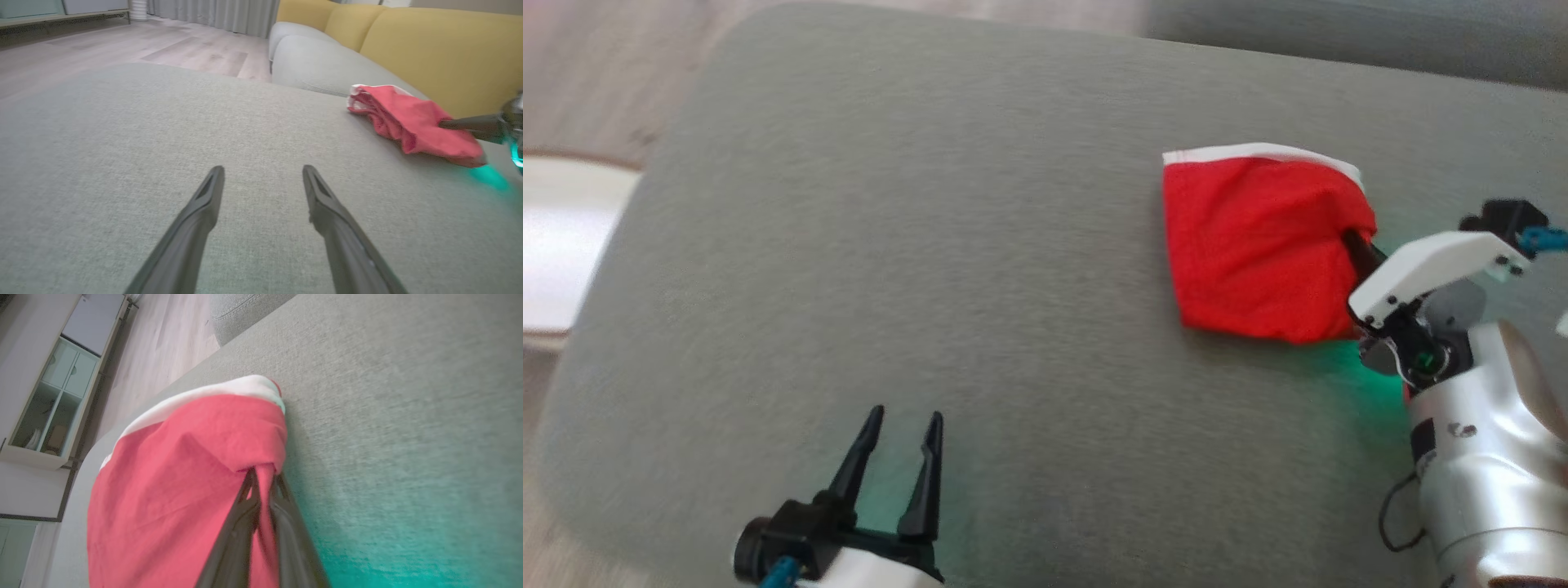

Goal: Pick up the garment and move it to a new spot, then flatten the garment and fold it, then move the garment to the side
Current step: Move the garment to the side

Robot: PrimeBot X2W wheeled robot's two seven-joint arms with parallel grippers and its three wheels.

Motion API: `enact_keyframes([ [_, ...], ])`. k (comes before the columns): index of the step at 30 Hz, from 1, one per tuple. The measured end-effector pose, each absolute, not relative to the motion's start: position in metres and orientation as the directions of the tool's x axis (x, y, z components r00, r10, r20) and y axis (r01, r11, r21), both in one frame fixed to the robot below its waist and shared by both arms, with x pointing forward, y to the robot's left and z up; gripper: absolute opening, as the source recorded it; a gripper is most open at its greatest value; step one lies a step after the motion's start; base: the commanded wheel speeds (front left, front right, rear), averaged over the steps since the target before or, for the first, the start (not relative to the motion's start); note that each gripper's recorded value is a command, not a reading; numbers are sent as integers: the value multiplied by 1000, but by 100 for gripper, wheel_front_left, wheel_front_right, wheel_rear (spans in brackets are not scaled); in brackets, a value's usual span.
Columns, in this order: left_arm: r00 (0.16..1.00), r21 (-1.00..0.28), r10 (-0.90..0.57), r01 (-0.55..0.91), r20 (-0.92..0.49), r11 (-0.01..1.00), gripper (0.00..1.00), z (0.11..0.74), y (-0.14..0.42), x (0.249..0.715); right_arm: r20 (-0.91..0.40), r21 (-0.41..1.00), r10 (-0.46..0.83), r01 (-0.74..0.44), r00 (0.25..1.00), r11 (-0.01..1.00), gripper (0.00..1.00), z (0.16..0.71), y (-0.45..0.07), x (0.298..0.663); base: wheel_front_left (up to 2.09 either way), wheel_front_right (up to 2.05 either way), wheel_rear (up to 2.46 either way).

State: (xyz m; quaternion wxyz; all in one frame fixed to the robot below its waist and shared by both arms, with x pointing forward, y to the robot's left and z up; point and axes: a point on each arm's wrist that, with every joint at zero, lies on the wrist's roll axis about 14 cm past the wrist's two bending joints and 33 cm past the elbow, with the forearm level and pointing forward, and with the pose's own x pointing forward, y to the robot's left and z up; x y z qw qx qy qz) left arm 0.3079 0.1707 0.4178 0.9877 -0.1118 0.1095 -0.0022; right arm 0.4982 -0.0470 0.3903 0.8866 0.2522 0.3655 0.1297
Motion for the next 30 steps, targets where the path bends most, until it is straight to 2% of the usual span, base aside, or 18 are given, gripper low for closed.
enact_keyframes([
  [5,972,-234,-119,71,-202,970,100,418,147,328,-544,470,340,-57,767,881,0,414,-95,504,0,0,0],
  [9,959,-239,-224,180,-174,954,100,423,117,349,-514,383,205,9,833,924,0,443,-173,508,0,0,0],
  [13,934,-250,-327,285,-145,925,100,428,85,368,-493,304,81,84,866,949,0,472,-241,504,0,0,0],
  [17,908,-260,-387,339,-162,904,100,419,67,372,-544,230,-37,191,838,954,0,475,-297,487,0,0,0],
  [22,898,-250,-394,343,-197,906,100,406,71,374,-608,122,-169,301,776,946,0,471,-349,471,0,0,0],
  [23,899,-247,-390,339,-199,908,100,406,73,374,-619,82,-201,316,760,945,12,469,-358,467,0,0,0],
  [24,900,-245,-386,336,-202,910,100,405,75,374,-629,30,-236,327,741,945,31,468,-367,464,0,0,0],
  [25,901,-243,-383,332,-203,911,100,405,77,374,-634,-23,-273,335,724,942,100,466,-375,460,0,0,0],
  [28,905,-238,-372,322,-206,916,100,404,81,374,-617,-177,-375,342,692,923,100,463,-394,451,0,0,0],
  [30,909,-237,-365,316,-203,919,100,405,83,374,-579,-274,-413,309,703,911,100,467,-396,452,0,0,0],
])
